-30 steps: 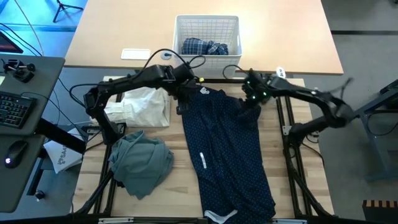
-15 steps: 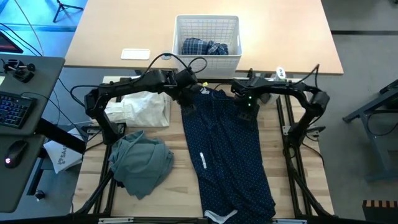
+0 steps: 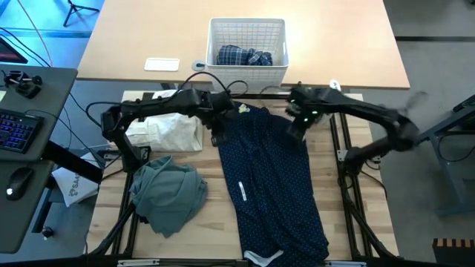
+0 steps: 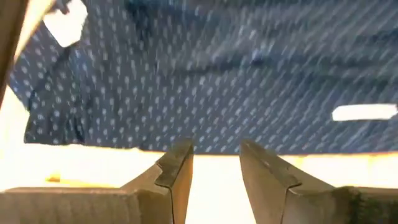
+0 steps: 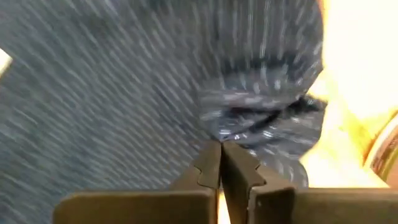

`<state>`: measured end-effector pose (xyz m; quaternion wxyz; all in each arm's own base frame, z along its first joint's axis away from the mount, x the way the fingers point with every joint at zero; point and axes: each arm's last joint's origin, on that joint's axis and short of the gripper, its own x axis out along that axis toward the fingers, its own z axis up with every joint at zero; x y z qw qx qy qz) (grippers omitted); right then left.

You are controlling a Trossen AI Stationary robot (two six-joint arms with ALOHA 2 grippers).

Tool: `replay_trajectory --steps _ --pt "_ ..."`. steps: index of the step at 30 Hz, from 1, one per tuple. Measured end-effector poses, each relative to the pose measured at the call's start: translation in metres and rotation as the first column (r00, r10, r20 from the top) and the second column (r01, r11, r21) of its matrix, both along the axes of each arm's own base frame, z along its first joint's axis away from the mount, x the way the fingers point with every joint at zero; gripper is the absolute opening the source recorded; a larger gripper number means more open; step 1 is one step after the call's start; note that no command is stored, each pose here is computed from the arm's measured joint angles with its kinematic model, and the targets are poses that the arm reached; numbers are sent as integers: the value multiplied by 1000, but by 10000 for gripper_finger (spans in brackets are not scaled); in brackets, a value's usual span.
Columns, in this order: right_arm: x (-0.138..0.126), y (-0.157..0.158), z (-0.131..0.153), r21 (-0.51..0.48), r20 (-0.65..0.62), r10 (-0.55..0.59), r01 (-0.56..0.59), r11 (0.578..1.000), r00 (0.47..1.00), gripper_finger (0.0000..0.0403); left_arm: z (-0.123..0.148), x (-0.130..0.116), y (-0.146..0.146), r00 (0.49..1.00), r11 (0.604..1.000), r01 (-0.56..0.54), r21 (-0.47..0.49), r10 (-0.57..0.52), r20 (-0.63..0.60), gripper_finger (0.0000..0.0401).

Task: Fold Laundry from Bin
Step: Fold the dark blue polo

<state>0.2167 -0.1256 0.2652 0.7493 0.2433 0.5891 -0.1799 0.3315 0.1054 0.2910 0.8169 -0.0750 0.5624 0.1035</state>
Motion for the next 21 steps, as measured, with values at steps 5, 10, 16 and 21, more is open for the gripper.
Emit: replay_trajectory --steps 5,10,16,21 --pt "-30 27 60 -56 305 -303 335 941 903 1 -31 -13 13 994 999 42 3 -42 -98 117" --pt "-62 47 79 -111 373 -550 625 773 747 1 -41 -20 23 987 995 102 14 -99 -125 117" --pt "-42 51 85 -61 515 -560 680 731 649 1 -41 -20 28 982 986 159 43 -154 -113 117" --pt "22 41 91 8 742 -377 555 832 555 0 -37 -27 29 983 991 128 31 -123 -134 117"
